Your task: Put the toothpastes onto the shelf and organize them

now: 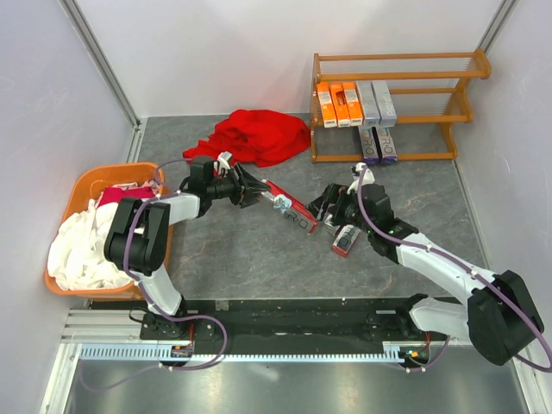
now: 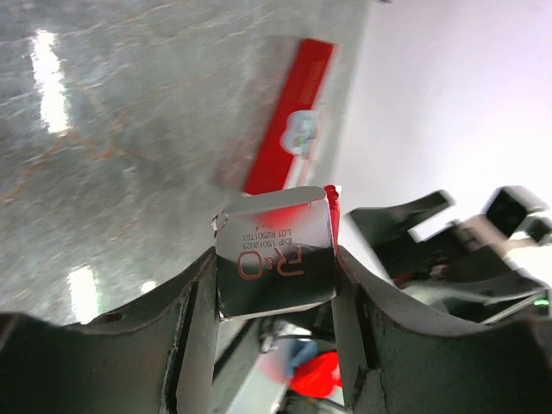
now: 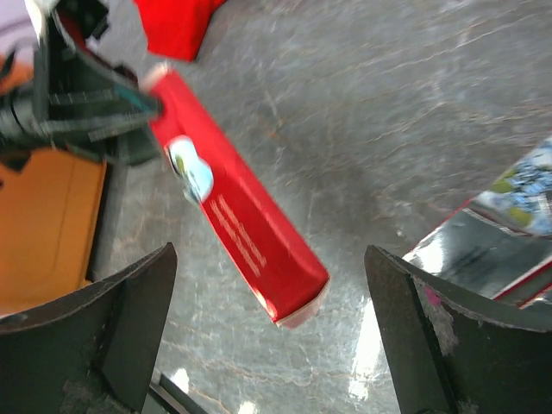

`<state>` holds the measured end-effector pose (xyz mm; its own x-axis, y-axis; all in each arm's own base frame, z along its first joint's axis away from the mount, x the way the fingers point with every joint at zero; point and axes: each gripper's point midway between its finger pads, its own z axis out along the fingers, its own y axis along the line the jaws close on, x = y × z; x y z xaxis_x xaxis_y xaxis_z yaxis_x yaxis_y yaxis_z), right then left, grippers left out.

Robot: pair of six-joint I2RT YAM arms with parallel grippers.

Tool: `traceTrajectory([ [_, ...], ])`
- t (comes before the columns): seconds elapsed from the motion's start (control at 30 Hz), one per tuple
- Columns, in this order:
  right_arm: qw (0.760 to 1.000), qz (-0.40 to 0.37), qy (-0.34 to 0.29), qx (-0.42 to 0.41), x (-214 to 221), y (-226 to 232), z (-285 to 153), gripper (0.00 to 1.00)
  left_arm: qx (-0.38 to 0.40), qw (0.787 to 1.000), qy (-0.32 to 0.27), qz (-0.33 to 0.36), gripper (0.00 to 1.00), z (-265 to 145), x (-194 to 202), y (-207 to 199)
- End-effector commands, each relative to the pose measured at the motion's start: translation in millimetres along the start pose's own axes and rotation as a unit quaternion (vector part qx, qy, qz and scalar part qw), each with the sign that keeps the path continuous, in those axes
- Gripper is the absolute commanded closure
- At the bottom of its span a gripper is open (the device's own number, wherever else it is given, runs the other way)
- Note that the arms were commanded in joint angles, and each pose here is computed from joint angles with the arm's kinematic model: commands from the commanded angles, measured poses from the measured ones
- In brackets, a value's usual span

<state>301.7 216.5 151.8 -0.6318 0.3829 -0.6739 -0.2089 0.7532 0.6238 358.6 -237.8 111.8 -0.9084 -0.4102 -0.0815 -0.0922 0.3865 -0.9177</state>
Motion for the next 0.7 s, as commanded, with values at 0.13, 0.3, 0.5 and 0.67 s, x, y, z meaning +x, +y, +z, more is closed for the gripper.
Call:
traceTrajectory([
  [0.13,0.997,-0.068,-0.034,-0.024,-11,27,5,0.02,0.132,0.991,0.027,-0.005,0.53,-21,-2,-53],
  [0.3,0.996,-0.079,-0.033,-0.026,-8,30,7,0.02,0.154,0.987,0.035,-0.019,0.53,-25,0,-59],
  [0.5,0.994,-0.081,-0.034,-0.058,0,36,9,0.05,0.179,0.983,0.044,-0.025,0.53,-28,3,-66],
  [0.67,0.993,-0.081,-0.032,-0.085,3,44,9,0.27,0.180,0.982,0.044,-0.025,0.52,-28,4,-65],
])
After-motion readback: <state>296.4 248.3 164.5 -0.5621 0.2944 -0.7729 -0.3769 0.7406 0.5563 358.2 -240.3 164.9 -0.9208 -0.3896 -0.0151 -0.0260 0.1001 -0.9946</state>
